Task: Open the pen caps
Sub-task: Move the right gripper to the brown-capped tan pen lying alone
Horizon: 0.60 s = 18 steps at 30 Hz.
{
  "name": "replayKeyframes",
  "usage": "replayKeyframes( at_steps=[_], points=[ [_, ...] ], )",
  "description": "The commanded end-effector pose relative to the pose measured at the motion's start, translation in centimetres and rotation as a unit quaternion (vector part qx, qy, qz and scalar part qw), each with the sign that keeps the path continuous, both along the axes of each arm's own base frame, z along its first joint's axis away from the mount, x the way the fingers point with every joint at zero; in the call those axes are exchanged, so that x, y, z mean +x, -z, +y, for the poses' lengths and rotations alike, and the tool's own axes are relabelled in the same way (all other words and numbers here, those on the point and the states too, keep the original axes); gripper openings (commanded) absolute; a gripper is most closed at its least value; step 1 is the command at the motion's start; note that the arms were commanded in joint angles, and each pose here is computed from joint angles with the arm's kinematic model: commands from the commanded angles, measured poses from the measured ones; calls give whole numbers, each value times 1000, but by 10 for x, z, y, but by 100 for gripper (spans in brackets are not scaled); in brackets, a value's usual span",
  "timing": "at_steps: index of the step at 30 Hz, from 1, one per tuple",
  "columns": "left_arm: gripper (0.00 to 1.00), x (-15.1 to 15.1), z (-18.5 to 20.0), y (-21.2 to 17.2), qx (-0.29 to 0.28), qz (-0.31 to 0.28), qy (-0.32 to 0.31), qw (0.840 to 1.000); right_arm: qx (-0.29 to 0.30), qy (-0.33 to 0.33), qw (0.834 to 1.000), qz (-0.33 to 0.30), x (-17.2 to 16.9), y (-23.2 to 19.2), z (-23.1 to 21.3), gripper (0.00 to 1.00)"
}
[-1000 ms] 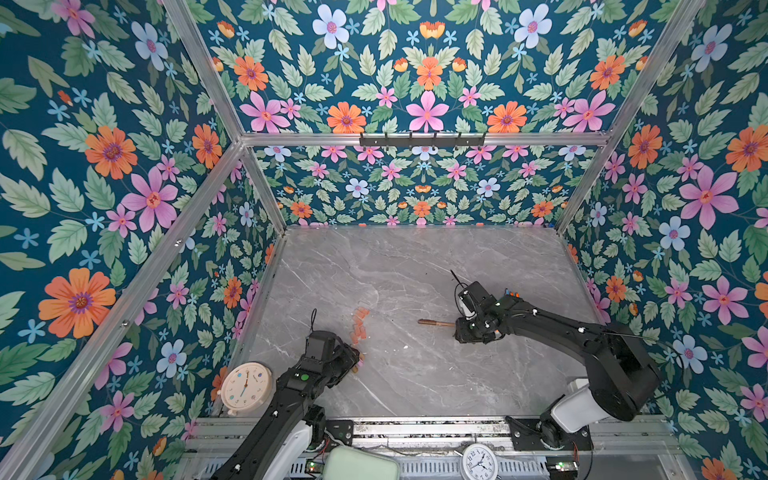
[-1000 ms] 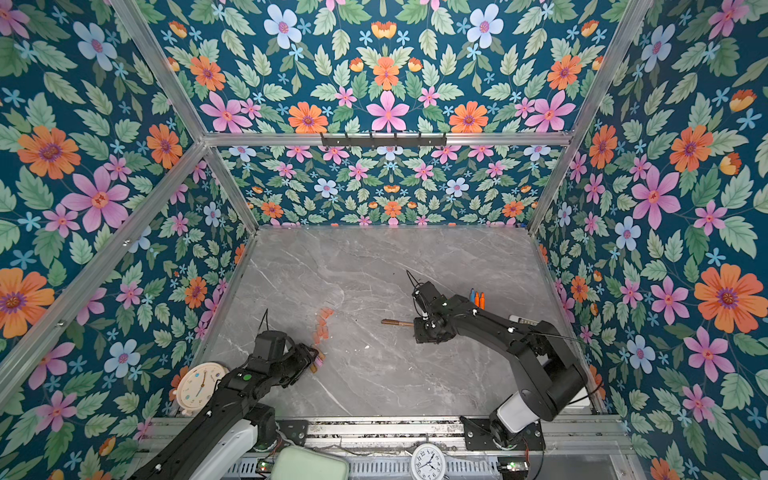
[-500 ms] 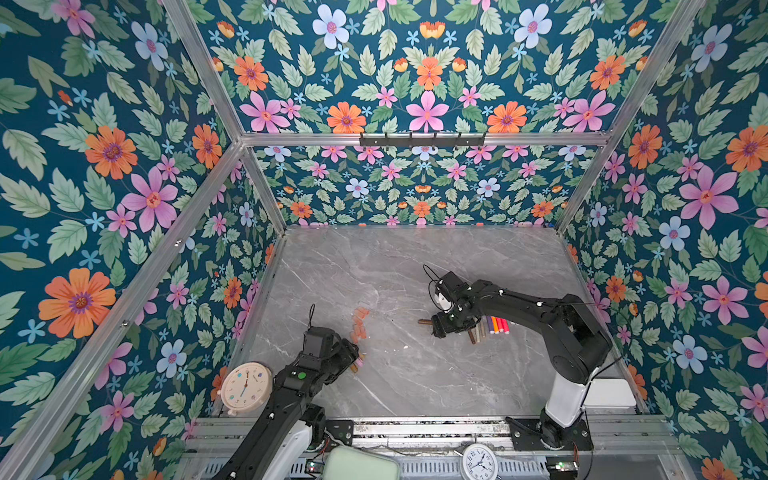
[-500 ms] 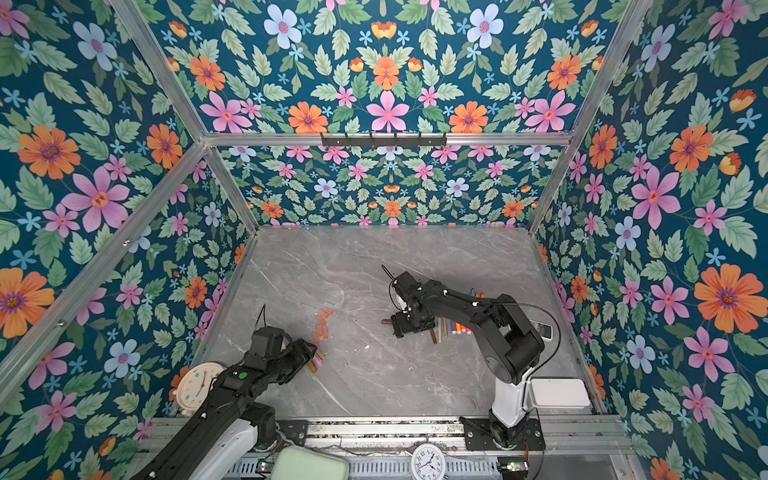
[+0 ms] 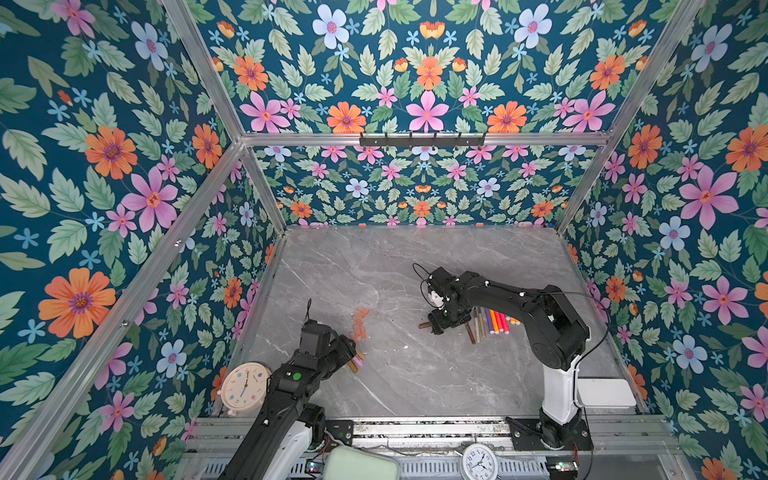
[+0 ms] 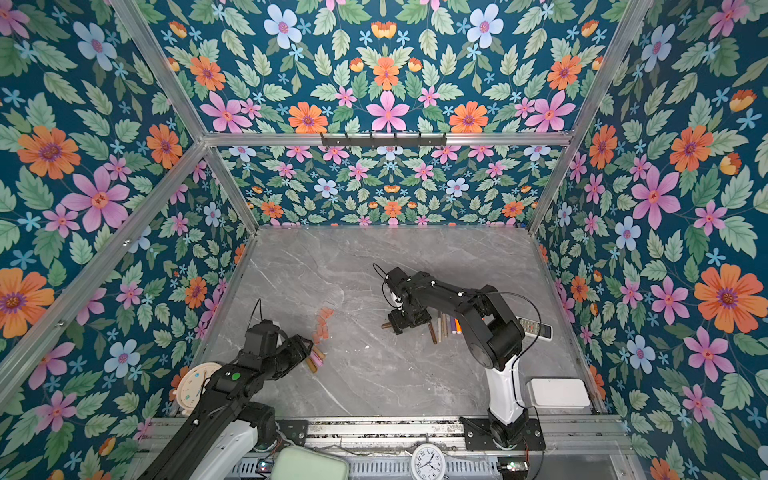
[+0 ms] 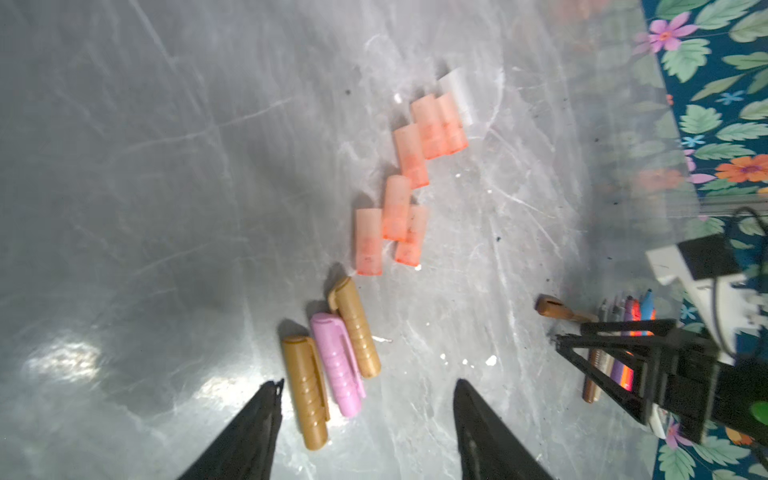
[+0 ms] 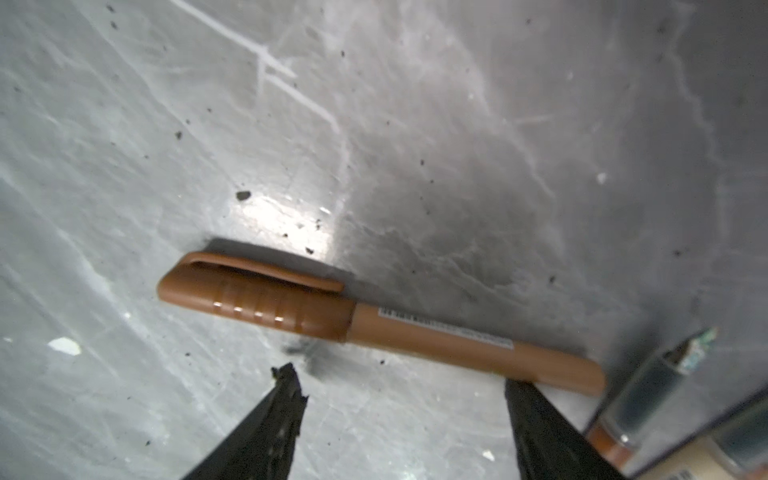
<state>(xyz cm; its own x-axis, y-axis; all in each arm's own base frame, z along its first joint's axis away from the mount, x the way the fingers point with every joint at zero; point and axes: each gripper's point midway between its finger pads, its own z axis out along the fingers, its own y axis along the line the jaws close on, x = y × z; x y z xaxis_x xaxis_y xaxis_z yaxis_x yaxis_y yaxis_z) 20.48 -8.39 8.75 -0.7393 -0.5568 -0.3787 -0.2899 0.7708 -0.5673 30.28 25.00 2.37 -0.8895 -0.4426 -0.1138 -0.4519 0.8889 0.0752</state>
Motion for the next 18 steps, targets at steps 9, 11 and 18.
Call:
replayKeyframes(
  at_steps=[9, 11, 18],
  points=[
    [67, 14, -38, -89, -51, -144, 119, 981, -5, -80, 996, -30, -3, -20, 2, 78],
    [67, 16, -39, -90, -49, -148, 122, 980, -18, -103, 994, -24, -3, -17, 2, 79],
    [67, 17, -44, -82, -59, -144, 132, 979, -56, -123, 990, -27, 16, -6, 9, 80]
  ],
)
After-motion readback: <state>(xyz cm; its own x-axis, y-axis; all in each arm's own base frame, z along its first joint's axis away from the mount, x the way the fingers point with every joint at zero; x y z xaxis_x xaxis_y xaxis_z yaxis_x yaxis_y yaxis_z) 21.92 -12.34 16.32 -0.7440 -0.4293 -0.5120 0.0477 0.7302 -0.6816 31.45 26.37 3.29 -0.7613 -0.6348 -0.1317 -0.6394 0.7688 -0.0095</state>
